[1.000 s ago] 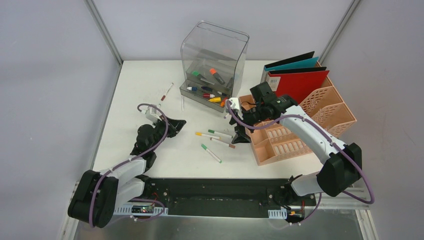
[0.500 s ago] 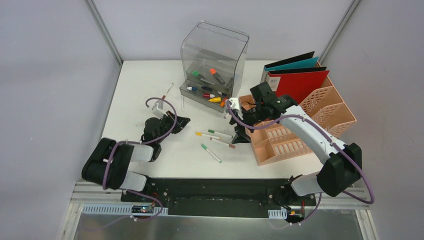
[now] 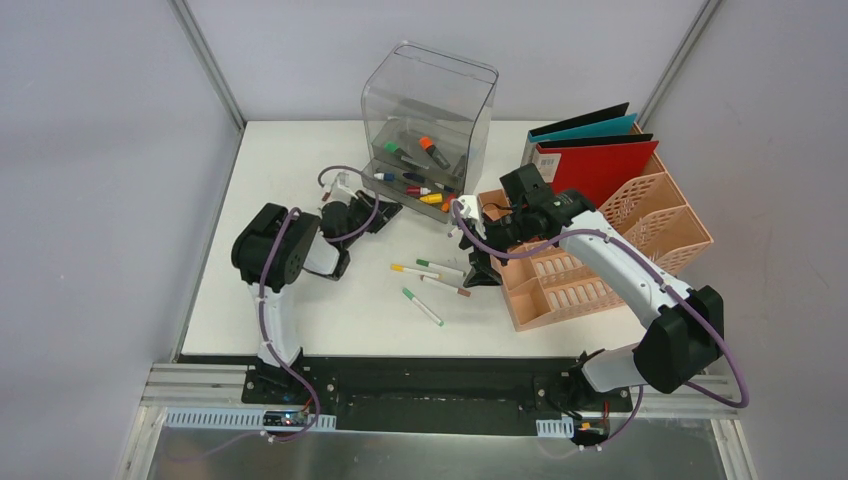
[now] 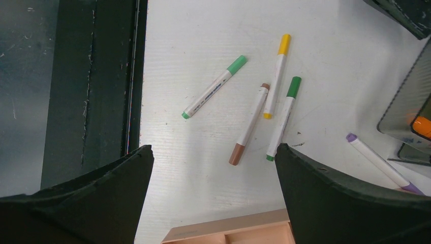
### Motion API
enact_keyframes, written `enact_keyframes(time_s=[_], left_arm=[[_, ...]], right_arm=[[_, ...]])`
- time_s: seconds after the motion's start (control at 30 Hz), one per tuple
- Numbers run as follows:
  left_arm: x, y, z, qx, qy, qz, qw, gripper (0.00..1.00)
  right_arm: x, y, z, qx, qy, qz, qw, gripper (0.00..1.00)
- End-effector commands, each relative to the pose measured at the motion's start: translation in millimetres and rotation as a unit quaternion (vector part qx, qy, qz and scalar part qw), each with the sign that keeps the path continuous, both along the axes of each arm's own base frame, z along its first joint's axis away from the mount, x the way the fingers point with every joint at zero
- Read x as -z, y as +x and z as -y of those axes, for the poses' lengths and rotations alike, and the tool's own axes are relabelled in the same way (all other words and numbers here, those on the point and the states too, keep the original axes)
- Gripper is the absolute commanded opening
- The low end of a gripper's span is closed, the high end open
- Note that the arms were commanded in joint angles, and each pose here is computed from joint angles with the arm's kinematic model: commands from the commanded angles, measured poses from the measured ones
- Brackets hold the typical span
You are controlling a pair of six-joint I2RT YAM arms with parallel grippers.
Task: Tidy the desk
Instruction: Close the drawer in the storage box.
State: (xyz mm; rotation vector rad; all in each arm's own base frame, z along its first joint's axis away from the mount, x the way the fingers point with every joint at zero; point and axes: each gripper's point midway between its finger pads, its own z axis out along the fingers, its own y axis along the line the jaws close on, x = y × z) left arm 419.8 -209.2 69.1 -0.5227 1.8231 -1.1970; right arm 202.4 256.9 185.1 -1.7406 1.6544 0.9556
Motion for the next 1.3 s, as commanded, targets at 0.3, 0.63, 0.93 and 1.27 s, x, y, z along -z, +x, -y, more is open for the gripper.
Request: enact_keyframes(time_s=[0.3, 0.63, 0.93, 1.27], left_arm=[[-38, 68, 28, -0.014, -0.038, 0.032, 0.999, 0.0], [-43, 84, 37, -0.002, -0.041, 0.029, 0.999, 0.0], [-35, 77, 39, 0.013, -0.039, 0.015, 0.999, 0.16], [-20, 69, 27, 0.01, -0.045, 0.008, 0.999, 0.35]], right_arm=[[-19, 4, -2, -0.007, 0.022, 0.036, 0.999, 0.93], [-19, 4, -1, -0.006, 0.021, 0.039, 0.999, 0.93], [-20, 3, 0, -0.007, 0.021, 0.04, 0.999, 0.93], [-21, 3, -1, -0.008, 0.023, 0.04, 0.999, 0.93]])
